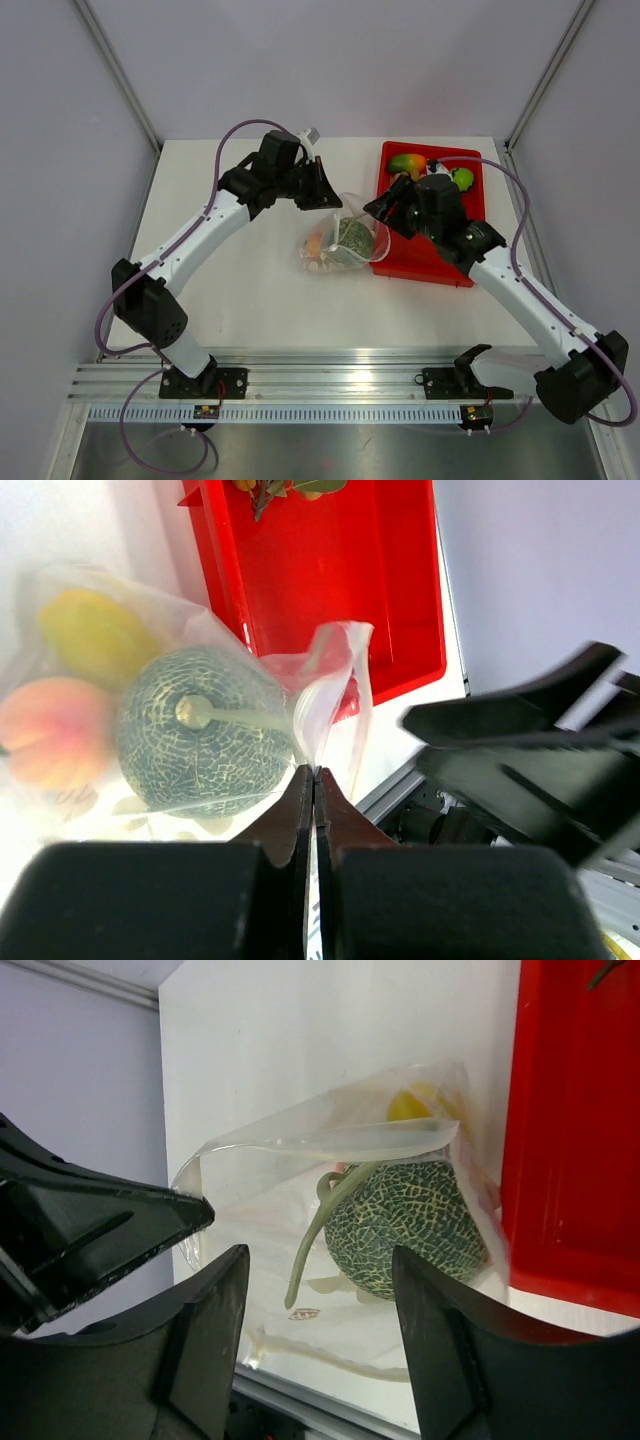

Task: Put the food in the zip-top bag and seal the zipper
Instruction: Adjust the fake fruit in the zipper food storage bag, then adjust the zipper food storage bag at the center of the board.

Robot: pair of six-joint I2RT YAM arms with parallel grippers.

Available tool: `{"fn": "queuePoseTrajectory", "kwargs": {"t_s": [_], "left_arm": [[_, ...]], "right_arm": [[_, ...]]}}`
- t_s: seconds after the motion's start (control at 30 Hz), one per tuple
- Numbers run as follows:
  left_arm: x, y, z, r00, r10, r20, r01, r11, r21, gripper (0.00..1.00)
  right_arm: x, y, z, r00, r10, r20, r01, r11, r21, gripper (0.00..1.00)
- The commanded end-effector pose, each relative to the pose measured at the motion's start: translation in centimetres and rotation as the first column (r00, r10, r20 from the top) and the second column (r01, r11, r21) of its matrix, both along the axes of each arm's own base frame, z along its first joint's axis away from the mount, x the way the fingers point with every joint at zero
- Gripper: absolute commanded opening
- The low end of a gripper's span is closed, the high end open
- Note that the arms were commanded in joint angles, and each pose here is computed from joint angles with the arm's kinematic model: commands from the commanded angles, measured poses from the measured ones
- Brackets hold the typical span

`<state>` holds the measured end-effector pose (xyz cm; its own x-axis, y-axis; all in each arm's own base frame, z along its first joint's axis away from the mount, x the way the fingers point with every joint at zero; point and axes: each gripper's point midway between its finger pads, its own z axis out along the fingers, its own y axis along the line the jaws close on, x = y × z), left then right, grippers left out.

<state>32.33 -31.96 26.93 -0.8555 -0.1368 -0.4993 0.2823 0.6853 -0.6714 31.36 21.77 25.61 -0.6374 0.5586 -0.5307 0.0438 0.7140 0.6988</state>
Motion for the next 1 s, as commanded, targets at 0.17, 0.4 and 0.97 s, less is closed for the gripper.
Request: {"fn": "queuePoseTrajectory", "kwargs": {"t_s": [0.17,0.4,0.97], "left_arm": [[0.6,-0.2,4.1,0.995,0.006,0.095,0.001,0.998,-0.068,0.00],[0.7,0.0,4.3,0.995,0.017,0.100,-0.011,0.998,-0.066,0.00],[3.1,8.3,9.2,0.944,0.173,0.282,-0.206,0.975,0.090,0.00]], "right_arm": [[-2.2,-3.6,-5.0,0.997,-0.041,-0.072,0.028,0.985,-0.169,0.76],[-3.2,-1.4,-9.0,0.985,0.024,-0.171,-0.037,0.997,-0.074,0.72],[1.7,5.0,4.6,0.951,0.290,0.110,-0.287,0.957,-0.039,0.00]]}}
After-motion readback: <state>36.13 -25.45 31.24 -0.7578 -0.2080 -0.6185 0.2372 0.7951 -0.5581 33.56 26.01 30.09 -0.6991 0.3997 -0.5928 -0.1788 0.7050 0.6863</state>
